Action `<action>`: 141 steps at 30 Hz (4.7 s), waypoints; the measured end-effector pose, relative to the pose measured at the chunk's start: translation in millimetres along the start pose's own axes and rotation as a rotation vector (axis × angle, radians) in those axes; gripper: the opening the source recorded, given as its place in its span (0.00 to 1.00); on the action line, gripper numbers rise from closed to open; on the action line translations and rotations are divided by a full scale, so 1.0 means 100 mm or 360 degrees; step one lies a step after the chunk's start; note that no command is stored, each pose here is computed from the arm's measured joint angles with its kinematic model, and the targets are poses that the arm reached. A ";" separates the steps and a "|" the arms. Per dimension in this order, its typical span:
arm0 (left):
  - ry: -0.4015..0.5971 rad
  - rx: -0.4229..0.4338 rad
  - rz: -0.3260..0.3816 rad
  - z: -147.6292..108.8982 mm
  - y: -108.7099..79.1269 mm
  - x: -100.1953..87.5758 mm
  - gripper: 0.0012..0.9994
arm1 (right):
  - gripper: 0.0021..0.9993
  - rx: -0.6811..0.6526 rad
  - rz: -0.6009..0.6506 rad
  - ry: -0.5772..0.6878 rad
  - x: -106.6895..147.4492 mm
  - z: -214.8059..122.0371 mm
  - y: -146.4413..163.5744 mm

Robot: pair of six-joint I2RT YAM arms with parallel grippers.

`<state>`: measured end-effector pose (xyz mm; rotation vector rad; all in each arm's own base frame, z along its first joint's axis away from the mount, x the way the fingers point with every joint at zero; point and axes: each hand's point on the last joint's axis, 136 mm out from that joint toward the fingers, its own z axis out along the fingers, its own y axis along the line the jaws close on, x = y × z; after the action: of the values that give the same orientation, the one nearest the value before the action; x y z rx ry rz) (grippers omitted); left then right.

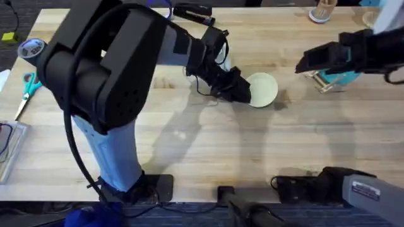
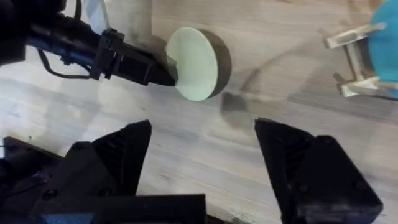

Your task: Pick up the plates from the table one by one and place each into a slot on the dish rack.

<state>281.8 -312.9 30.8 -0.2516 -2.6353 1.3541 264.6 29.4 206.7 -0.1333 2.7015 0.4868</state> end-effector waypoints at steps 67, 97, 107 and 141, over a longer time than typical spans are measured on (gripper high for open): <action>-0.0015 0.0002 0.0018 0.00 -0.01 -0.03 0.04 | 1.00 -0.0368 0.0061 0.0540 0.05 1.47 0.05; -0.0015 0.0002 0.0018 0.00 -0.01 -0.03 0.04 | 0.59 -0.0400 0.0093 0.0585 0.20 1.53 0.07; -0.0015 0.0002 0.0018 0.00 -0.01 -0.03 0.04 | 0.36 -0.0389 0.0066 0.0544 0.15 1.55 0.05; -0.0079 -0.0193 -0.0104 -0.35 0.14 -0.03 0.04 | 0.03 -0.0432 0.0074 0.0523 0.12 1.54 0.08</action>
<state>293.7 -278.4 39.6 -0.1476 -2.7452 1.1977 308.0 91.2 71.6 -0.2439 2.9460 0.9170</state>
